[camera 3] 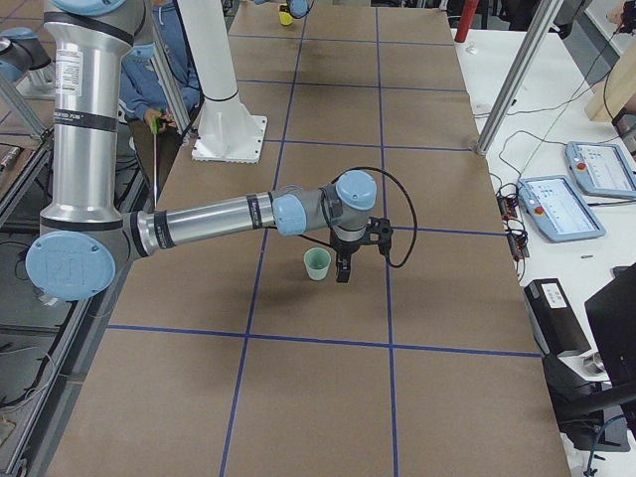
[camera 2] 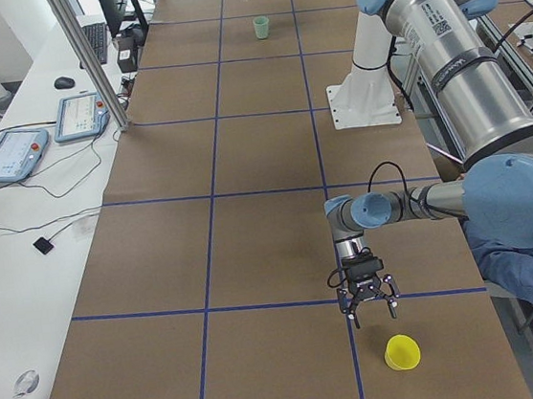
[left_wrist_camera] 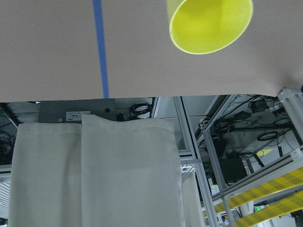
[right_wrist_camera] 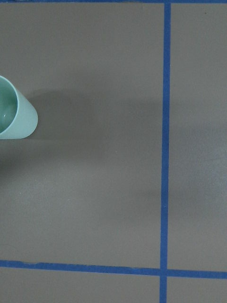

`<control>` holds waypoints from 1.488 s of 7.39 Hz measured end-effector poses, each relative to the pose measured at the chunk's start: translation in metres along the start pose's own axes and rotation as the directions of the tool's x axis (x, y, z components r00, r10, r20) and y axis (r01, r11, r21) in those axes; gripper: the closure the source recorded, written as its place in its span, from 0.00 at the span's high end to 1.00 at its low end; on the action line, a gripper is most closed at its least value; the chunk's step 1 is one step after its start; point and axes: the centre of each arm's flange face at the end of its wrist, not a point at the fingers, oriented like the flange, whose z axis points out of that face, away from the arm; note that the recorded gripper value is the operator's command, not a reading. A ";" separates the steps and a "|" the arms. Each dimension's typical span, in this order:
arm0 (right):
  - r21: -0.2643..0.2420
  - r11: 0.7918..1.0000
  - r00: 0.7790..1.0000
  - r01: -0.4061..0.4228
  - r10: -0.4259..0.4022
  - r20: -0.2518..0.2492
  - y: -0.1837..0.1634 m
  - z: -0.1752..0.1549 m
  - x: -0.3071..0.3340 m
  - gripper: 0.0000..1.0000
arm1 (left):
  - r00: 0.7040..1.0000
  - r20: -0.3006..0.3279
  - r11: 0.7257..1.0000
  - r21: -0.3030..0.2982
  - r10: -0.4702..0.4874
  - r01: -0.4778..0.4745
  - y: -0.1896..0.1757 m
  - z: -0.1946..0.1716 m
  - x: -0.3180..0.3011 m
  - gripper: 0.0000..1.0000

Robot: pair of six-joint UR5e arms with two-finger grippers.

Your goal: Transfer and stack yellow cup on green cup

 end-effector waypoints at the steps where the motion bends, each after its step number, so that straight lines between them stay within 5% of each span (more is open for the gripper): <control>1: -0.003 1.000 1.000 -0.003 0.002 -0.003 0.001 0.001 0.002 1.00 | 1.000 -0.004 1.000 0.019 -0.014 0.014 0.008 0.005 -0.005 0.99; 11: 0.002 1.000 1.000 0.003 -0.003 -0.013 0.006 -0.001 0.002 1.00 | 0.997 -0.034 0.989 0.130 -0.064 0.068 0.036 0.075 -0.019 0.99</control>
